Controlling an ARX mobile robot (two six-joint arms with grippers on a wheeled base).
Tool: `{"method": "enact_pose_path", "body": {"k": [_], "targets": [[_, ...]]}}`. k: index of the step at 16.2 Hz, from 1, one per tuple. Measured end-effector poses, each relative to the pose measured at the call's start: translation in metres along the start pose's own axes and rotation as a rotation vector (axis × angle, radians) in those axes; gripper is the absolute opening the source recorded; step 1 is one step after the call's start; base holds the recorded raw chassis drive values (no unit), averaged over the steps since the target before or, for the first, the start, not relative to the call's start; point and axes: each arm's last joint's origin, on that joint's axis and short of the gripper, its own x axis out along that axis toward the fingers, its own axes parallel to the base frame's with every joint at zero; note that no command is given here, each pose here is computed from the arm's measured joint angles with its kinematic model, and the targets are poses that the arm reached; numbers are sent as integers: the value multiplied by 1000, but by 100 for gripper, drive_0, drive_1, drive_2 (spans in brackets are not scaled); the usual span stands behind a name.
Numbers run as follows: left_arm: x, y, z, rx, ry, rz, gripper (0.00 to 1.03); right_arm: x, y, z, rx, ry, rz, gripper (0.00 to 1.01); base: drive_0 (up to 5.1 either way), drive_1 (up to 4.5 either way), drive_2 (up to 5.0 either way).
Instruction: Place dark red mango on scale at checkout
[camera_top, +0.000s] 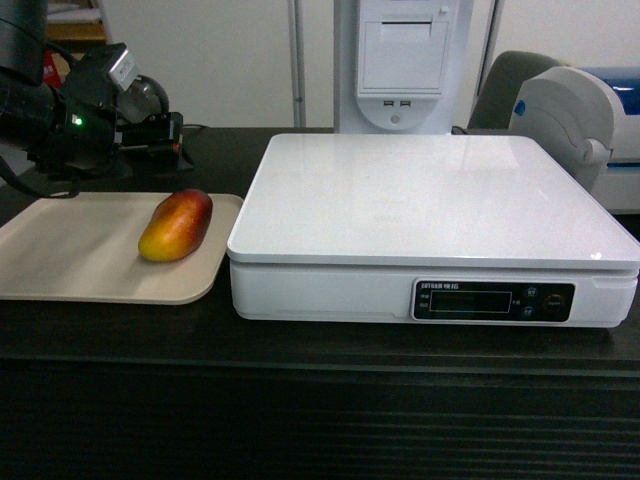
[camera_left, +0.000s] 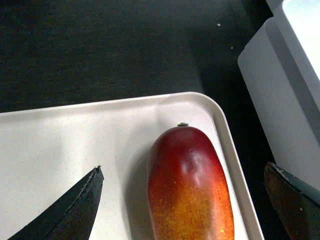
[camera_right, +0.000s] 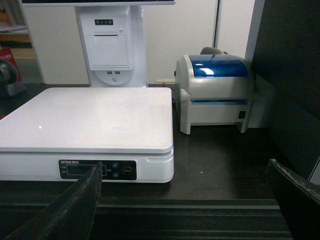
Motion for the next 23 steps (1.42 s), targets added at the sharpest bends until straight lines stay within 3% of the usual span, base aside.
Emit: {"method": "enact_pose_path", "body": {"k": [5, 8, 10, 12, 13, 15, 17, 20, 22, 23], "targets": [[36, 9, -11, -29, 109, 9, 98, 0, 0, 0, 0, 0, 0, 98, 0, 0, 0], [47, 11, -13, -25, 130, 10, 98, 0, 0, 0, 0, 0, 0, 98, 0, 0, 0], [58, 12, -28, 17, 179, 1, 98, 0, 0, 0, 0, 0, 0, 98, 0, 0, 0], [58, 12, -31, 30, 182, 0, 97, 0, 0, 0, 0, 0, 0, 98, 0, 0, 0], [59, 12, -31, 35, 181, -2, 91, 0, 0, 0, 0, 0, 0, 98, 0, 0, 0], [54, 11, -35, 49, 184, -5, 65, 0, 0, 0, 0, 0, 0, 98, 0, 0, 0], [47, 9, -35, 55, 196, -11, 62, 0, 0, 0, 0, 0, 0, 98, 0, 0, 0], [23, 0, -6, 77, 122, -20, 62, 0, 0, 0, 0, 0, 0, 98, 0, 0, 0], [-6, -25, 37, 104, 0, -48, 62, 0, 0, 0, 0, 0, 0, 98, 0, 0, 0], [-19, -47, 58, 119, -64, -84, 62, 0, 0, 0, 0, 0, 0, 98, 0, 0, 0]]}}
